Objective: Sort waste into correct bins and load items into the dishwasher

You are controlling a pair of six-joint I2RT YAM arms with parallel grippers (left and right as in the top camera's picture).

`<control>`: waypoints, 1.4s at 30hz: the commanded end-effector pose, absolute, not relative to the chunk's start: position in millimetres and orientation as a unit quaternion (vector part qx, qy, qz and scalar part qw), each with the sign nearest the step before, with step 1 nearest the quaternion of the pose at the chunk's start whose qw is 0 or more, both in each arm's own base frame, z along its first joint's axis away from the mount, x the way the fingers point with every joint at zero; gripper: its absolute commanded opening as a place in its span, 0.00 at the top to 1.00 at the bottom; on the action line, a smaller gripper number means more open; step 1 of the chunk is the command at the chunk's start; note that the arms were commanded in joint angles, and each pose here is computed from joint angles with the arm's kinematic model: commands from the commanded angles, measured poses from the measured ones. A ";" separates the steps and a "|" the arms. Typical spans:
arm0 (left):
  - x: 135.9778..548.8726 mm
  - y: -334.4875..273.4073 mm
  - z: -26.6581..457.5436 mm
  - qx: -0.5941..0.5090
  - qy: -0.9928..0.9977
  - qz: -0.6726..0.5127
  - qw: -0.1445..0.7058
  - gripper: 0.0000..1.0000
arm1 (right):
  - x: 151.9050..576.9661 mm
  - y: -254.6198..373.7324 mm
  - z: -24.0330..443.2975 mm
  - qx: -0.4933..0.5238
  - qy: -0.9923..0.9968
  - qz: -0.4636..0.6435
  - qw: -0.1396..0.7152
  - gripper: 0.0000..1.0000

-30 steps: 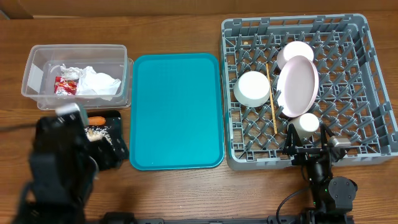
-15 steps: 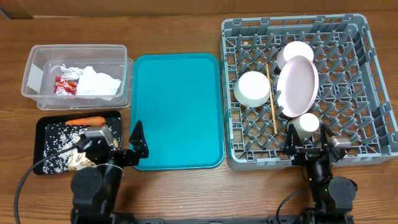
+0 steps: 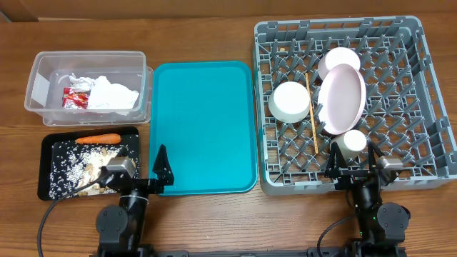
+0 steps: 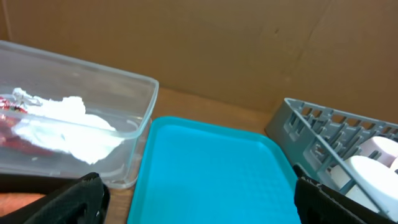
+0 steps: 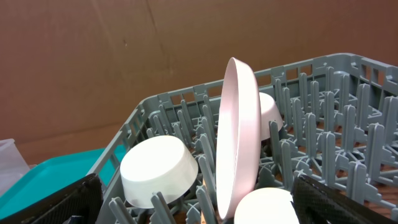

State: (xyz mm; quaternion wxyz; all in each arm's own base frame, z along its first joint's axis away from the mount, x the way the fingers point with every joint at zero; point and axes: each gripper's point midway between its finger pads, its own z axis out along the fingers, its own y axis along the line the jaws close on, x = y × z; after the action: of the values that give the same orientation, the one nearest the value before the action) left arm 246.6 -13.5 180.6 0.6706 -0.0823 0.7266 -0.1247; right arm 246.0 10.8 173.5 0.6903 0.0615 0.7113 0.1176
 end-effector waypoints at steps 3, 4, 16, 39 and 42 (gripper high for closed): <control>245.3 -12.8 164.4 -0.082 0.720 -0.127 0.677 0.00 | 245.9 11.6 172.3 0.058 0.709 0.118 0.693 0.00; 246.0 -12.2 161.1 -0.082 0.722 -0.125 0.676 0.00 | 245.8 11.7 172.3 0.058 0.709 0.118 0.693 0.00; 246.0 -6.9 156.8 -0.019 0.732 -0.045 0.679 0.00 | 245.9 11.6 172.3 0.058 0.709 0.118 0.693 0.00; 246.0 -7.4 156.8 -0.018 0.732 -0.047 0.679 0.00 | 245.9 11.6 172.3 0.058 0.709 0.118 0.693 0.00; 246.0 -7.4 156.8 -0.018 0.732 -0.046 0.679 0.00 | 245.8 11.7 172.3 0.058 0.709 0.118 0.693 0.00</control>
State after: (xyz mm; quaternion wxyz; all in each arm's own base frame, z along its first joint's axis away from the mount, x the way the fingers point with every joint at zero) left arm 246.1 -10.9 157.0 0.6756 -0.0174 0.7348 -0.0574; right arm 246.0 10.8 173.4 0.6901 0.0615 0.7114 0.1176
